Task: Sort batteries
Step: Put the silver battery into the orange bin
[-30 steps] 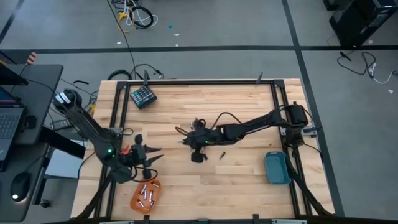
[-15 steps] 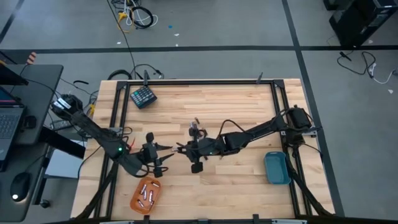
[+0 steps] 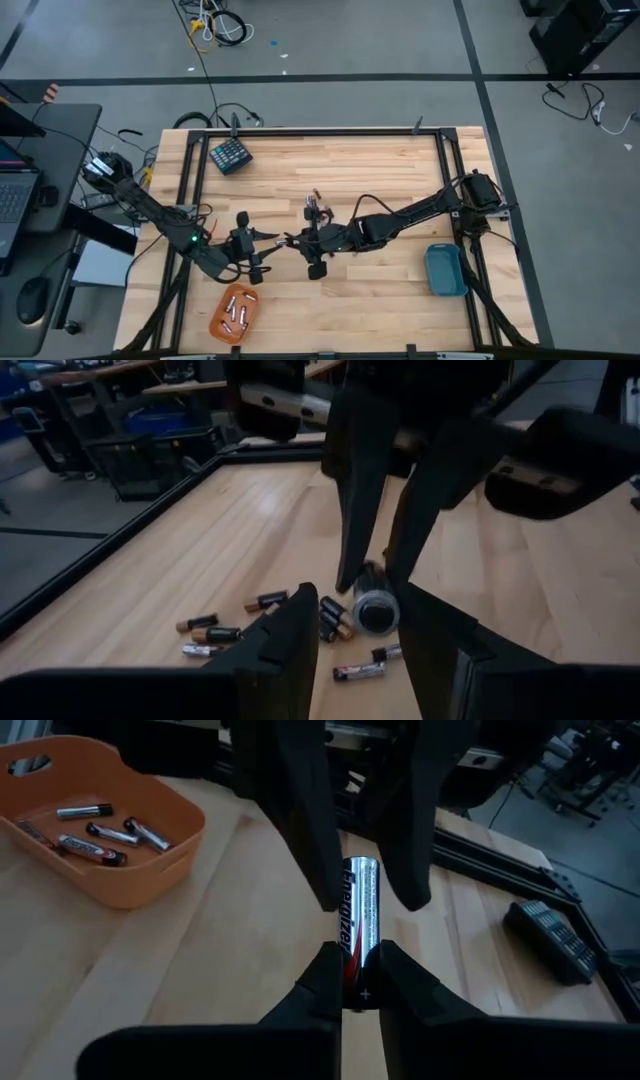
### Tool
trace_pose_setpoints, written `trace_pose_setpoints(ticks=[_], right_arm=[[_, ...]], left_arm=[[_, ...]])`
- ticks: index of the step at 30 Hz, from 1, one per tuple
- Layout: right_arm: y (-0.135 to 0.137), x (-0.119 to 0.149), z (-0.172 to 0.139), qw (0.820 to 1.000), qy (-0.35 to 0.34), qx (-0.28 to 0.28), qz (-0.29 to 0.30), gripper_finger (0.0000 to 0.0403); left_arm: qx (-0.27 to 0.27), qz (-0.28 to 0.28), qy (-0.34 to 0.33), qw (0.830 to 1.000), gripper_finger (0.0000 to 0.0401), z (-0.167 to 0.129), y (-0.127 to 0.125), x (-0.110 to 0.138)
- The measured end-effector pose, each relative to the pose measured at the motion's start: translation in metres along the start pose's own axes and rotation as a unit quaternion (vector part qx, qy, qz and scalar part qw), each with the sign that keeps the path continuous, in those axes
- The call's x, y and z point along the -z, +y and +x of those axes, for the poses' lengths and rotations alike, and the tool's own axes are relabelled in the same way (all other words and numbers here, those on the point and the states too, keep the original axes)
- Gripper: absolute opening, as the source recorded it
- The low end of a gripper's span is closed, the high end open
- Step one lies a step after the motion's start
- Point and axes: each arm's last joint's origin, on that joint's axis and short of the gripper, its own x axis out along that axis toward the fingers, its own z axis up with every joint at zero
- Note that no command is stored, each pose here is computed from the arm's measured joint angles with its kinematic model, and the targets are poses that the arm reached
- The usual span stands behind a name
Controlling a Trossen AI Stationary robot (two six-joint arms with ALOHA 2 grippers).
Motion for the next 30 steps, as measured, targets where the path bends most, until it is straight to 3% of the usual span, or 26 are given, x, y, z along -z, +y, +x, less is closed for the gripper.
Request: trace_pose_setpoints(ticks=[22, 30], right_arm=[[0.003, -0.001, -0.001, 1.000, -0.002, 0.005, 0.003, 0.0047], [0.005, -0.010, -0.019, 0.999, 0.013, -0.002, 0.053, 0.0079]], left_arm=[[0.000, -0.002, -0.003, 1.000, 0.0030, 0.000, 0.000, -0.001], [0.034, 0.003, -0.024, 0.999, 0.0027, -0.020, -0.008, -0.029]])
